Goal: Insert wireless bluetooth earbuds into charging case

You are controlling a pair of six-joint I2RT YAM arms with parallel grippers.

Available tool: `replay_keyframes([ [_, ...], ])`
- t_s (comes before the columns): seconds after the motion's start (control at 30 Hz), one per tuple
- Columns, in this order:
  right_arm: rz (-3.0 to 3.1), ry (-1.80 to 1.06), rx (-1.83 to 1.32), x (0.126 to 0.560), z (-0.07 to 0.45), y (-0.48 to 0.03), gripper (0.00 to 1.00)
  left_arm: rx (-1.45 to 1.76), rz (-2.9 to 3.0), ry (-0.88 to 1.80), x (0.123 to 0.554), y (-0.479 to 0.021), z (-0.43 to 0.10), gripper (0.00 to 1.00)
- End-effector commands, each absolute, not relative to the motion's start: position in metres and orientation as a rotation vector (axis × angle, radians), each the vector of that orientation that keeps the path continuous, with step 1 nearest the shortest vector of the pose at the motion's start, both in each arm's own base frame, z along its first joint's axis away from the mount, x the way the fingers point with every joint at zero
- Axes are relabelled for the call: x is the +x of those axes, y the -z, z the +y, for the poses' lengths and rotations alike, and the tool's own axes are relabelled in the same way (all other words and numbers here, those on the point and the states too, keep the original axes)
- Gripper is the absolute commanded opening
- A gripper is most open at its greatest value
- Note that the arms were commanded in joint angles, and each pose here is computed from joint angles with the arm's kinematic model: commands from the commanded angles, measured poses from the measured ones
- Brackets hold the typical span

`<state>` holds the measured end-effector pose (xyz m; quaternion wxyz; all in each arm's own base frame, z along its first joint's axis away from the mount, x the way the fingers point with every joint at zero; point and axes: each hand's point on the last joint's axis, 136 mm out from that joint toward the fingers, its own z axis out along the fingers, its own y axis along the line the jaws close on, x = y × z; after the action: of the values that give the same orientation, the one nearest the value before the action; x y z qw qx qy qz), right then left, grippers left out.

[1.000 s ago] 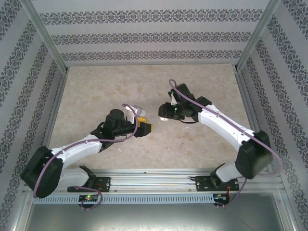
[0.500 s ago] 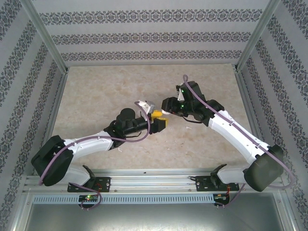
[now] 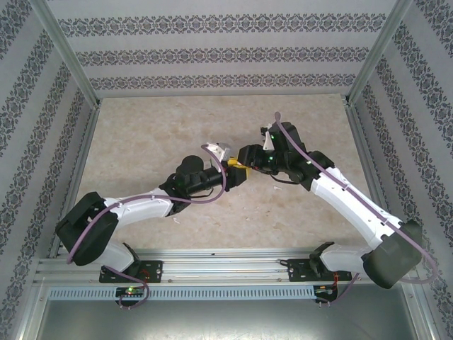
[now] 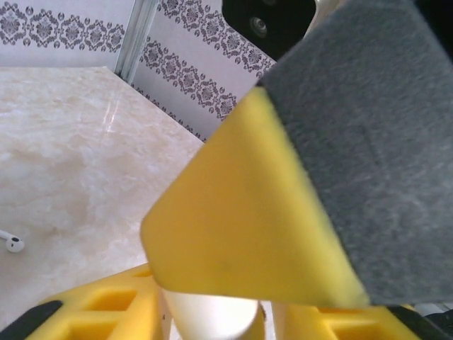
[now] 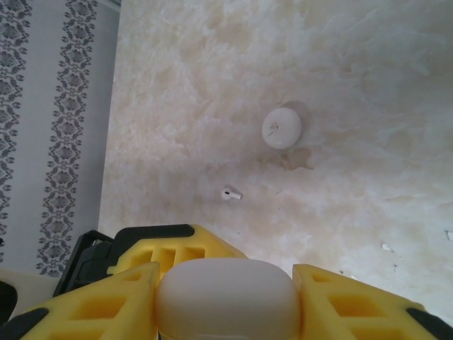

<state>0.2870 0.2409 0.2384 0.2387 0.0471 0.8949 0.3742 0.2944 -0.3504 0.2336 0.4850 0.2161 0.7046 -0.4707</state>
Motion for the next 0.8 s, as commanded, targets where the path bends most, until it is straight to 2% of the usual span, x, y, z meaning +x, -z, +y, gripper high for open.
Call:
replay_keyframes([
  [0.0,2.433,-1.082,0.118,0.281,0.244,-0.245,0.44,0.519,1.596,1.207,0.295,-0.268,-0.358,0.32],
  [0.13,2.432,-1.093,0.114,0.278,0.243,-0.245,0.46,0.513,1.592,1.224,0.296,-0.267,-0.360,0.19],
  [0.23,2.425,-1.099,0.109,0.276,0.242,-0.247,0.49,0.505,1.592,1.241,0.297,-0.269,-0.360,0.13],
  [0.3,2.415,-1.105,0.107,0.274,0.241,-0.251,0.52,0.499,1.589,1.251,0.297,-0.271,-0.358,0.13],
  [0.47,2.352,-1.145,0.065,0.272,0.238,-0.272,0.70,0.483,1.579,1.301,0.296,-0.278,-0.350,0.10],
  [0.6,2.218,-1.208,0.034,0.272,0.223,-0.308,0.73,0.495,1.570,1.355,0.289,-0.292,-0.335,0.10],
  [0.77,2.056,-1.333,-0.073,0.266,0.215,-0.344,0.71,0.574,1.593,1.396,0.277,-0.320,-0.323,0.10],
])
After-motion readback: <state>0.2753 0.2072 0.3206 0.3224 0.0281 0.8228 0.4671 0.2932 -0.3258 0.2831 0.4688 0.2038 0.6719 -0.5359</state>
